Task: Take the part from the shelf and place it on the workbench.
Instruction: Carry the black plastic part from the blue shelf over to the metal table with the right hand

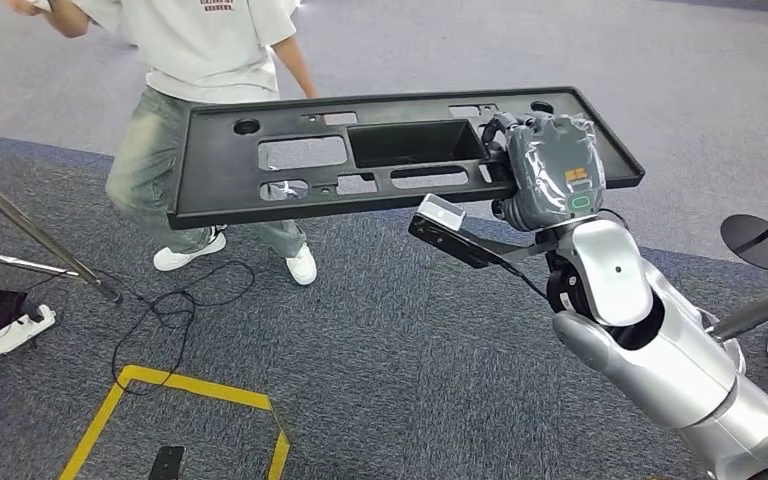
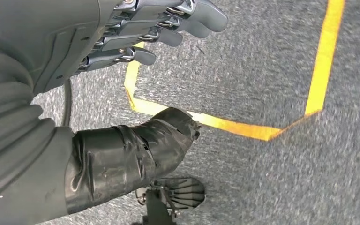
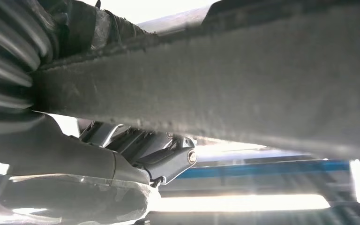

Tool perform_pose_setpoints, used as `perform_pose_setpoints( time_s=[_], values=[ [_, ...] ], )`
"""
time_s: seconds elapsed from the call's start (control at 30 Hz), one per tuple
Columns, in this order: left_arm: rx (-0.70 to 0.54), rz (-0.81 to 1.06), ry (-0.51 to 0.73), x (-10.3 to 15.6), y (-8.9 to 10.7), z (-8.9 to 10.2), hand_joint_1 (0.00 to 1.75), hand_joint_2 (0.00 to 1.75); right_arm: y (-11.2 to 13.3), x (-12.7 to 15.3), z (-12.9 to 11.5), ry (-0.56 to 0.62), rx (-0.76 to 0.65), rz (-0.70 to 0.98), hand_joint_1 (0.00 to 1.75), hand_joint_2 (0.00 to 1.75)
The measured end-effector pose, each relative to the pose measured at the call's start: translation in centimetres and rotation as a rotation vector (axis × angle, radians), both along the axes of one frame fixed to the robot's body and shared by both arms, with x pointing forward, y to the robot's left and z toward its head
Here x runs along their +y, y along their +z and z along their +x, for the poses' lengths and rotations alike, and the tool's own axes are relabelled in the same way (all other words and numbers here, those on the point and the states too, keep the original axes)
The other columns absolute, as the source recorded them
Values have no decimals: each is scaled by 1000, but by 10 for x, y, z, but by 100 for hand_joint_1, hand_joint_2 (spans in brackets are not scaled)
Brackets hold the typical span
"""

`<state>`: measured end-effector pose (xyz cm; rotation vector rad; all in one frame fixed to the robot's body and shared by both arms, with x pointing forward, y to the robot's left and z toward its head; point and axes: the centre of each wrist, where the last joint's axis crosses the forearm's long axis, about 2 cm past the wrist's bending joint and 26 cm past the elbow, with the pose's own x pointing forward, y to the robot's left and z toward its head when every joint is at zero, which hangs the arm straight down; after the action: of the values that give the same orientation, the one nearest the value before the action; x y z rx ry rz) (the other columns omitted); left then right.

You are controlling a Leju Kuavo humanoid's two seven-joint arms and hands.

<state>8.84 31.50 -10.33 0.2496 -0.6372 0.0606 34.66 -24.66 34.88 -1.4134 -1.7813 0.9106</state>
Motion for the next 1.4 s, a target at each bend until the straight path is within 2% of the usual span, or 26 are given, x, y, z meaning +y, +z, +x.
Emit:
perform_pose_setpoints(
  time_s=[1.4],
  values=[
    [66,-5,-46,6,0,0,0,175,8,13,3,10,-49,-7,175,175]
  ],
)
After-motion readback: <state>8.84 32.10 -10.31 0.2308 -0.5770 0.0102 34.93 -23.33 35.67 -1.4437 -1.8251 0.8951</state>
